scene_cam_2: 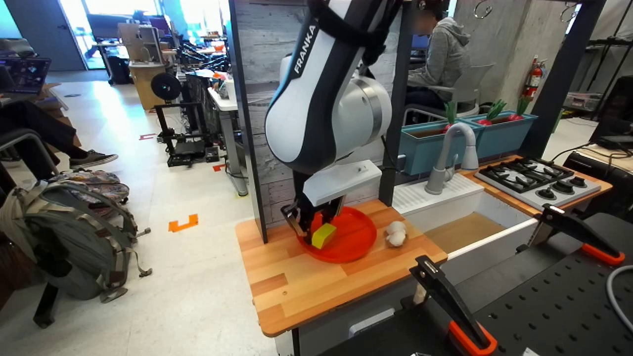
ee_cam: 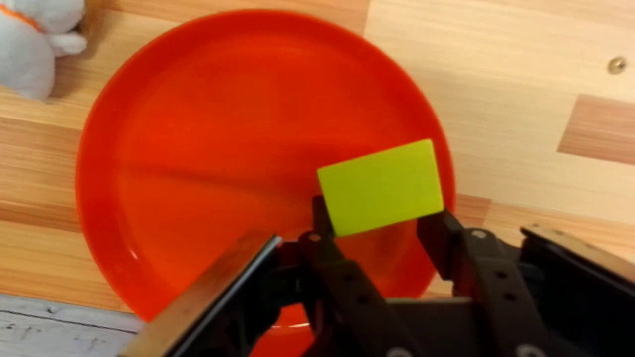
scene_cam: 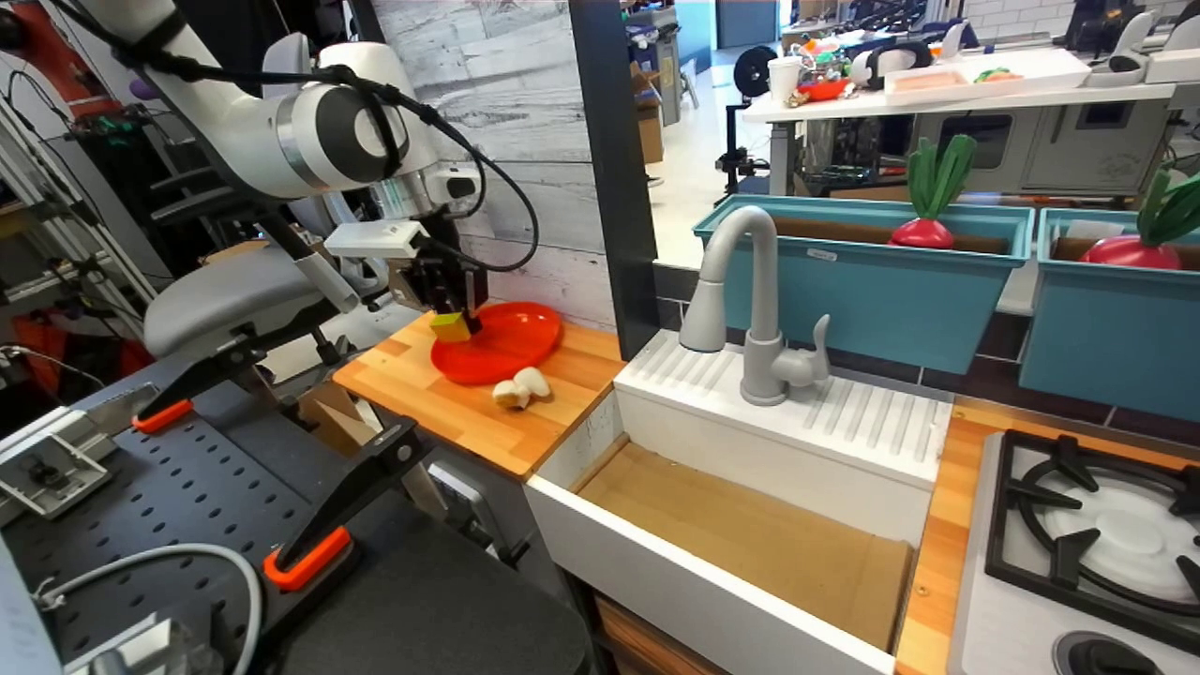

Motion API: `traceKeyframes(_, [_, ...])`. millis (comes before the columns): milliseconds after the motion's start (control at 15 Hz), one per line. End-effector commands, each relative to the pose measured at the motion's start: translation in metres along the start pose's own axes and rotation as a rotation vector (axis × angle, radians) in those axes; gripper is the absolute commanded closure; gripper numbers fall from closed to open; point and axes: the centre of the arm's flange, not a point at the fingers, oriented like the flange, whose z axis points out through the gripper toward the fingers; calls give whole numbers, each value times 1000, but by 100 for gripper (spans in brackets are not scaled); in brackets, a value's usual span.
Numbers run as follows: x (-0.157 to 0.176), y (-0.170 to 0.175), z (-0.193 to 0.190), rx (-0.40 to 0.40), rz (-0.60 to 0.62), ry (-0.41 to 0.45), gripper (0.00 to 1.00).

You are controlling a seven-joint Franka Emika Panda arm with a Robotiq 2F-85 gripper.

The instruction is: Put the yellow block on the table

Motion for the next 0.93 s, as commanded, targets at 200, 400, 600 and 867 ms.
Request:
traceKeyframes(200, [-33, -58, -15, -41, -150, -67, 78])
traceKeyframes(400, [-33, -74, -3, -47, -184, -102, 78])
traceKeyframes(600, [-31, -82, 9, -40, -215, -108, 78])
traceKeyframes(867, [-26, -84, 25, -44, -229, -126, 78])
